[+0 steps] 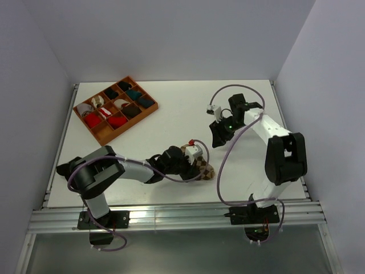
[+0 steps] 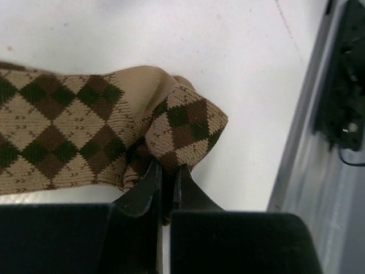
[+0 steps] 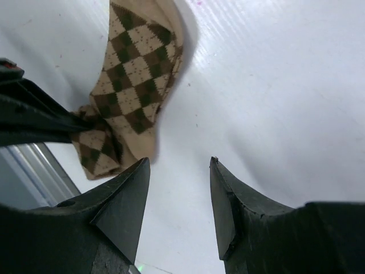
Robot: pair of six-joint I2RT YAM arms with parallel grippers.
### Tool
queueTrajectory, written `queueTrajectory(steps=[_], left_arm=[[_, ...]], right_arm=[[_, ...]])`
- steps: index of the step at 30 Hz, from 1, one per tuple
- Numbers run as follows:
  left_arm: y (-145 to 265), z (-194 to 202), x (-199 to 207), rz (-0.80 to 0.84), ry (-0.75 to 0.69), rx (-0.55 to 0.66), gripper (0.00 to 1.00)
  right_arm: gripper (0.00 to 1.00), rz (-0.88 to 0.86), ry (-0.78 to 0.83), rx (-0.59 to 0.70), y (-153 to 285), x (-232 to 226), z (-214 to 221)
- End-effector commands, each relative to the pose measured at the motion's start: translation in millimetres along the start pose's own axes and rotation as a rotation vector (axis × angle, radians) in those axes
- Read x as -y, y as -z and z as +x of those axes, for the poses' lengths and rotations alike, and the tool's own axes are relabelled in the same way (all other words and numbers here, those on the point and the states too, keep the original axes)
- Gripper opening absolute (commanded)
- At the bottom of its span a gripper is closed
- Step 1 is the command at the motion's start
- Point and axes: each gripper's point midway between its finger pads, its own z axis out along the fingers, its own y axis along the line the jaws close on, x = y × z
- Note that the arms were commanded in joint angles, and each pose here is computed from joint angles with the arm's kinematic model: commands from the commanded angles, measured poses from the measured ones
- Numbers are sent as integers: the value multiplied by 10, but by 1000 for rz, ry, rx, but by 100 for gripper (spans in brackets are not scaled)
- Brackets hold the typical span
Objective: Roll the socks
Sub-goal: Roll the sock at the center of the board.
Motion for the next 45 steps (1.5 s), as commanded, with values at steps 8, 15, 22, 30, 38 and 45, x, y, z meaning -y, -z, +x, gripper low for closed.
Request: queueTrajectory(steps=[8,15,22,30,38,45], left_arm=[[243,518,255,316,449,-246,0],[177,282,256,434,751,-277,0],[80,201,155,399,867,-334,0],[80,214,57,378,928,-344,0],[101,229,59,412,961,-342,0],[116,234,47,419,960,-342,0]], right_arm=[[56,33,349,143,344,-311,56],[64,-44,555,193,333,-678,223],[67,-116,698,105,29,-1029,572],[68,-127,806,31,-283,-1193,742],[67,-93,838,-1,-515,-1119,730],[63,-89,840,-35,-656,-1085,782]])
